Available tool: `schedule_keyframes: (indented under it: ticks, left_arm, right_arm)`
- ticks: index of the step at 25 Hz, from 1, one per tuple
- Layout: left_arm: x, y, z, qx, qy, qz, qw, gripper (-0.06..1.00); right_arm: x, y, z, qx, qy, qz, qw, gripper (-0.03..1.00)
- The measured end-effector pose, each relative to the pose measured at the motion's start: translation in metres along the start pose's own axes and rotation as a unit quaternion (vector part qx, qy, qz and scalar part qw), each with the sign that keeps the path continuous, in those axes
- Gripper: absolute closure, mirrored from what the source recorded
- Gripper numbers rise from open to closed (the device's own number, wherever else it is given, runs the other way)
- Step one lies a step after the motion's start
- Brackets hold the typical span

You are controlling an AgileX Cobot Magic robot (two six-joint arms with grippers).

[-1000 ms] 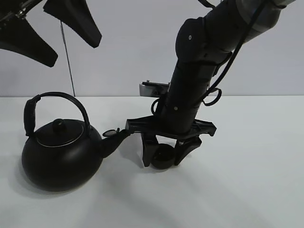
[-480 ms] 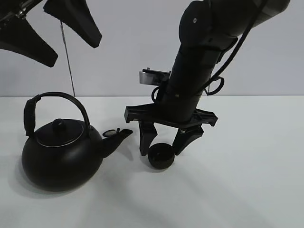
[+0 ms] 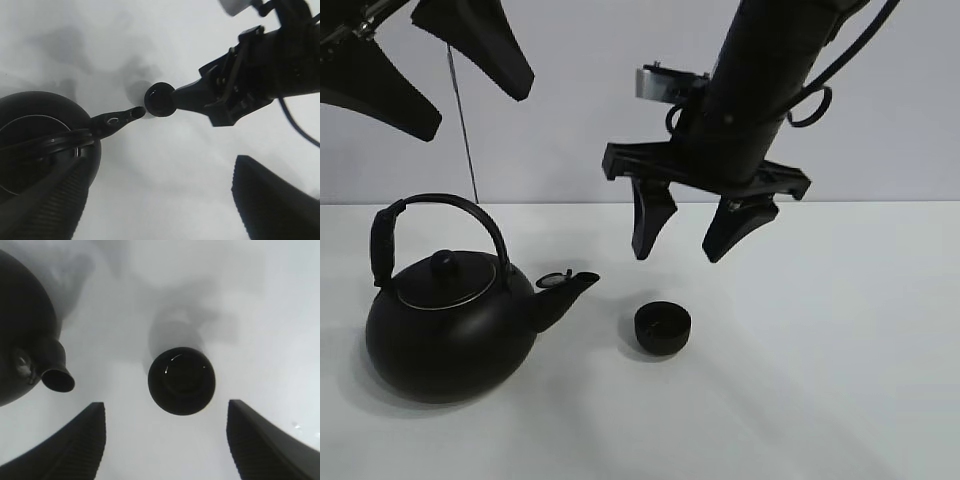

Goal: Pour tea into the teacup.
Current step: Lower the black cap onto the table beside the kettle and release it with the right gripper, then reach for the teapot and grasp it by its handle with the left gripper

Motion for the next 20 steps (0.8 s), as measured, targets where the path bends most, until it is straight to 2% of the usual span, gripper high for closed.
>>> schedule_keyframes:
  ticks: [3,12,20]
  left_arm:
    - [0.0,0.0,0.0,0.0,0.0,0.0,1.0,0.37]
    - [0.0,0.0,0.0,0.0,0.0,0.0,1.0,0.37]
    - [0.0,0.0,0.0,0.0,0.0,0.0,1.0,0.37]
  right_arm:
    - [-0.011,-0.001,0.021,-0.01,0.009,-0.005,1.0,0.49]
    - [-0.04,0.023,0.068,0.007,0.03,-0.033,0.999,0.49]
    - [-0.056,0.058,0.115,-0.027,0.043,-0.068,0.996,0.49]
Point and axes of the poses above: a point on each arm's last joint axis where the gripper is mounted, z pointing back along that axis away from the gripper, x along the wrist's bending axis when the last joint is at zero, y = z × x, the point moved 4 cm from there along -z, pointing out along that axis toward the gripper, and after that the axes turned 9 degrees about z, right-handed, at the moved point
